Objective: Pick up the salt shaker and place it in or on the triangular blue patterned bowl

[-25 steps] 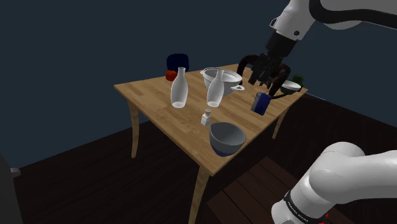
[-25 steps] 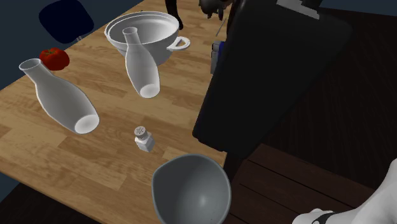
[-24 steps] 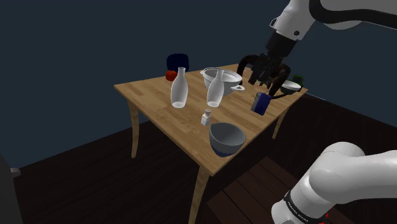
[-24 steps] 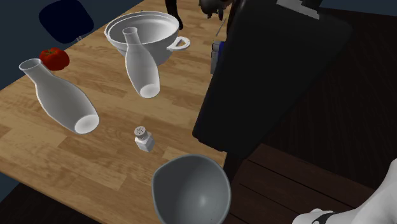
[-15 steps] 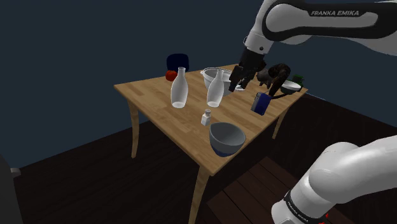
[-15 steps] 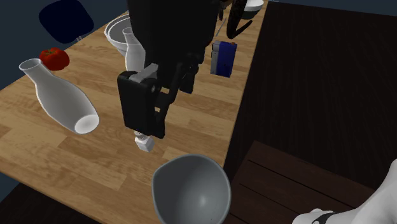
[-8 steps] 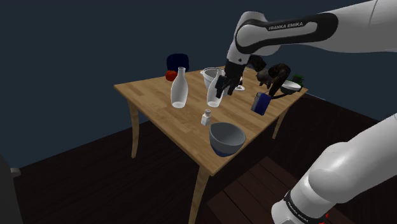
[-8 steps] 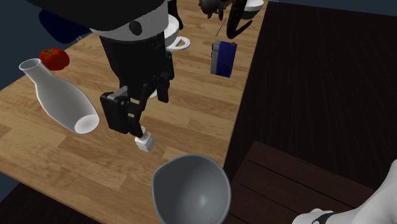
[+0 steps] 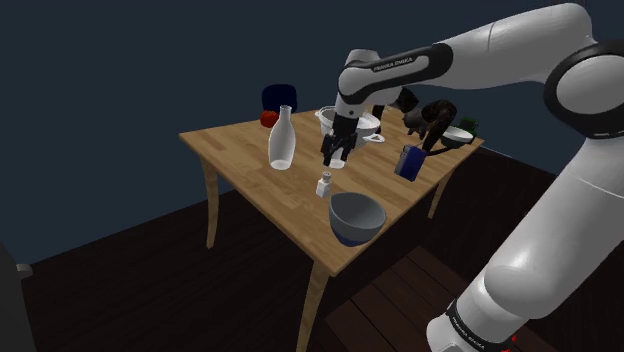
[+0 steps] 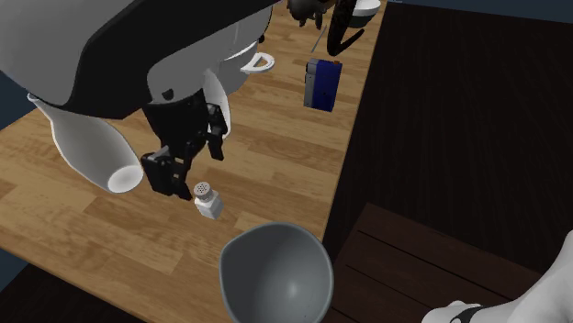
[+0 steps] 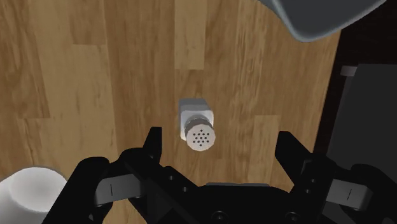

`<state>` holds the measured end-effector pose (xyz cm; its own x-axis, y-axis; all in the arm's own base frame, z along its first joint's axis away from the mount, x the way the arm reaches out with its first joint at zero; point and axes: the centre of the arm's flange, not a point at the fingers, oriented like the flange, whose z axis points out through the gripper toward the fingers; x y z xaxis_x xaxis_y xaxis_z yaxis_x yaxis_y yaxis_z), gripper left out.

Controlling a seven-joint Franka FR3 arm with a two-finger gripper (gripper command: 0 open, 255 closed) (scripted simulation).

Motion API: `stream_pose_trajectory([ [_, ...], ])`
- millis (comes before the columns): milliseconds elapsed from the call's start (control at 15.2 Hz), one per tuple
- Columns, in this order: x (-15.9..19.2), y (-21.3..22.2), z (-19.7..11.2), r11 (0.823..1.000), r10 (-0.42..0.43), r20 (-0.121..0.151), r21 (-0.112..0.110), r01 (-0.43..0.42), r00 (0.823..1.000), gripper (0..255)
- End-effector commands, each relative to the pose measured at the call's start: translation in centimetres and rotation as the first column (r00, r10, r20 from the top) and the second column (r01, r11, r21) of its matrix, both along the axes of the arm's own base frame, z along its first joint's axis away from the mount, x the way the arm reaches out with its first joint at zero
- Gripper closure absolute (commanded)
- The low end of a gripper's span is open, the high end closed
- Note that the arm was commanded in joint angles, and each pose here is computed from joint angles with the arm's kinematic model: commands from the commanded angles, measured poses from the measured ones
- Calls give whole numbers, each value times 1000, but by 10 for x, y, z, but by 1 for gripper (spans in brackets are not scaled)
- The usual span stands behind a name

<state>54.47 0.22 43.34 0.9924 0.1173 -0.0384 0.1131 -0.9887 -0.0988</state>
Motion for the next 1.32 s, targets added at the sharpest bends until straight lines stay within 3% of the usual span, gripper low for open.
stream_pose_trajectory([
  [0, 23, -1, -23, 1000, 3, -20, 2, -3, 1000, 0],
  [198, 51, -5, -55, 1000, 8, -51, 4, -7, 999, 0],
  [726, 47, -1, -96, 1000, 8, -51, 4, -8, 999, 0],
  [1254, 47, -1, -96, 1000, 8, -51, 4, -8, 999, 0],
])
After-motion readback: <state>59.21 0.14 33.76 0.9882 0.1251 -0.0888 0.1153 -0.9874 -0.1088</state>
